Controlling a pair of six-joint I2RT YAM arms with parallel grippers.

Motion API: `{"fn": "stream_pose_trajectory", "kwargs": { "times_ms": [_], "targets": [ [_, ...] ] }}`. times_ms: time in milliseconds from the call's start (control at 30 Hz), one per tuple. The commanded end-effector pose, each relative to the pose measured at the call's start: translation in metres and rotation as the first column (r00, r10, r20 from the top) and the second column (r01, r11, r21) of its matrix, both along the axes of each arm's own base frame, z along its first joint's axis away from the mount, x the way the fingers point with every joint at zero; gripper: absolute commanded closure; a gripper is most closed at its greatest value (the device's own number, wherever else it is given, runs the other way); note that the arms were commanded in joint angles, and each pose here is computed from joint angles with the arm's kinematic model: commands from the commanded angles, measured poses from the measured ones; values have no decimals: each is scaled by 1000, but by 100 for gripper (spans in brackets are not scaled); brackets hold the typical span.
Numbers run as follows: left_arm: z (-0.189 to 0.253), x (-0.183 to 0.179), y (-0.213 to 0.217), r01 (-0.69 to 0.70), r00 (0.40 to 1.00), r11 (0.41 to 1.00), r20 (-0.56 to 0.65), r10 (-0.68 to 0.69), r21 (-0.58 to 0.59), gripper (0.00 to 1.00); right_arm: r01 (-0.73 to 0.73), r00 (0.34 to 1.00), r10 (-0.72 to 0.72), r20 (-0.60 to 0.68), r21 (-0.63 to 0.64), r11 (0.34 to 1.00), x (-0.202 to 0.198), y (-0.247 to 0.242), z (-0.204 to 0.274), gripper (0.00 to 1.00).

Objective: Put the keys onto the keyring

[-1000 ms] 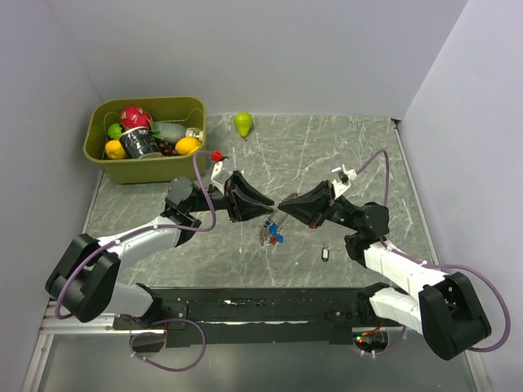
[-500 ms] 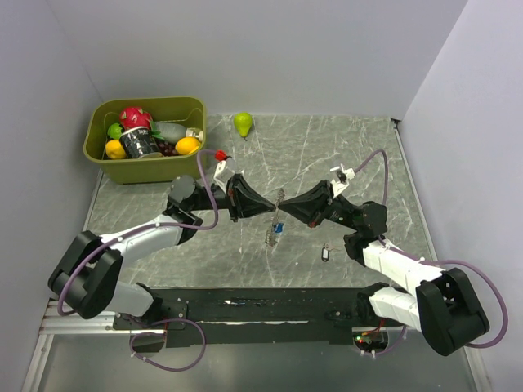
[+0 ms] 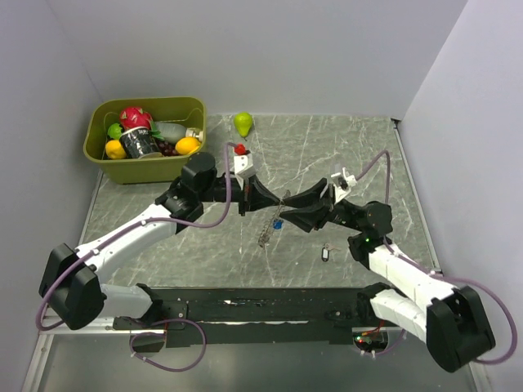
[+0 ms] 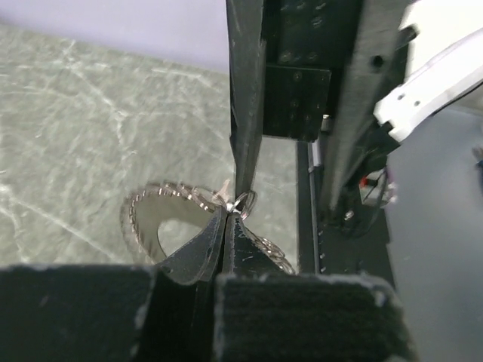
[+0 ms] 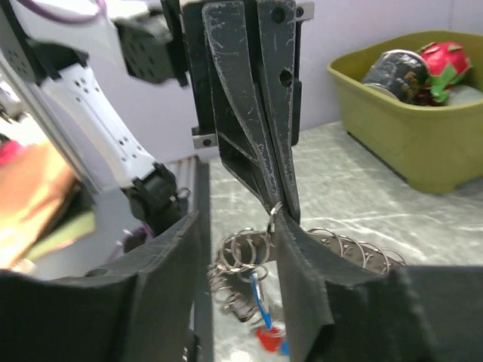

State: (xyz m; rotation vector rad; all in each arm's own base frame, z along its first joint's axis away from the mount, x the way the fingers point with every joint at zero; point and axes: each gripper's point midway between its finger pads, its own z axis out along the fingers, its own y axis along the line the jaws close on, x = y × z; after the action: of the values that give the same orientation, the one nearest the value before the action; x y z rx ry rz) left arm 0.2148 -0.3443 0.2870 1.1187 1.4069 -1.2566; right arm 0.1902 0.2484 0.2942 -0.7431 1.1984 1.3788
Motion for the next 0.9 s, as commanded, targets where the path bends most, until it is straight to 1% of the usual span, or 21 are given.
{"fn": "stream_pose_trajectory", "kwargs": {
  "times_ms": [0,33,67,100,167,200,267,300,367,400,433,533,667,867],
  "targets": [
    [-5,4,6,-62,992,990,112,48,127,99,63,982,-46,185,-87,994,1,-5,18,44],
    [-6,0,5,-59,993,988,114,43,140,99,82,977,-60,207,-99,992,1,-7,23,42],
    [-8,2,6,-76,991,985,124,58,152,99,102,976,-71,205,-145,984,5,-9,13,41],
    [-7,1,7,-80,987,985,148,57,155,99,116,975,-81,205,-165,980,6,-10,10,40],
    [-9,0,8,-92,984,979,165,62,180,99,144,959,-90,270,-187,972,7,-13,16,39],
    [-9,-1,8,-94,981,978,185,59,189,99,139,967,-84,239,-224,965,7,-14,7,38],
    [-10,-4,7,-100,976,974,211,55,205,99,144,959,-75,273,-243,959,7,-15,10,39],
    [-9,-4,7,-106,974,973,217,60,205,99,133,963,-63,263,-257,957,6,-14,7,39],
    [-10,-7,6,-106,973,972,223,58,209,99,105,961,-25,274,-282,954,5,-12,7,42],
    [-10,-6,6,-111,972,971,227,62,212,99,89,970,-13,242,-305,948,5,-12,1,44],
    [-9,-8,4,-108,971,971,232,57,214,99,81,967,1,253,-315,946,5,-11,3,46],
    [-9,-8,4,-115,969,967,238,60,226,99,59,976,17,218,-340,939,7,-9,-5,50],
    [-7,-8,2,-120,967,967,246,62,227,99,35,982,33,186,-351,936,7,-7,-12,54],
    [-6,-9,-1,-117,966,967,253,57,227,99,-4,988,61,142,-373,928,6,0,-26,55]
  ]
}}
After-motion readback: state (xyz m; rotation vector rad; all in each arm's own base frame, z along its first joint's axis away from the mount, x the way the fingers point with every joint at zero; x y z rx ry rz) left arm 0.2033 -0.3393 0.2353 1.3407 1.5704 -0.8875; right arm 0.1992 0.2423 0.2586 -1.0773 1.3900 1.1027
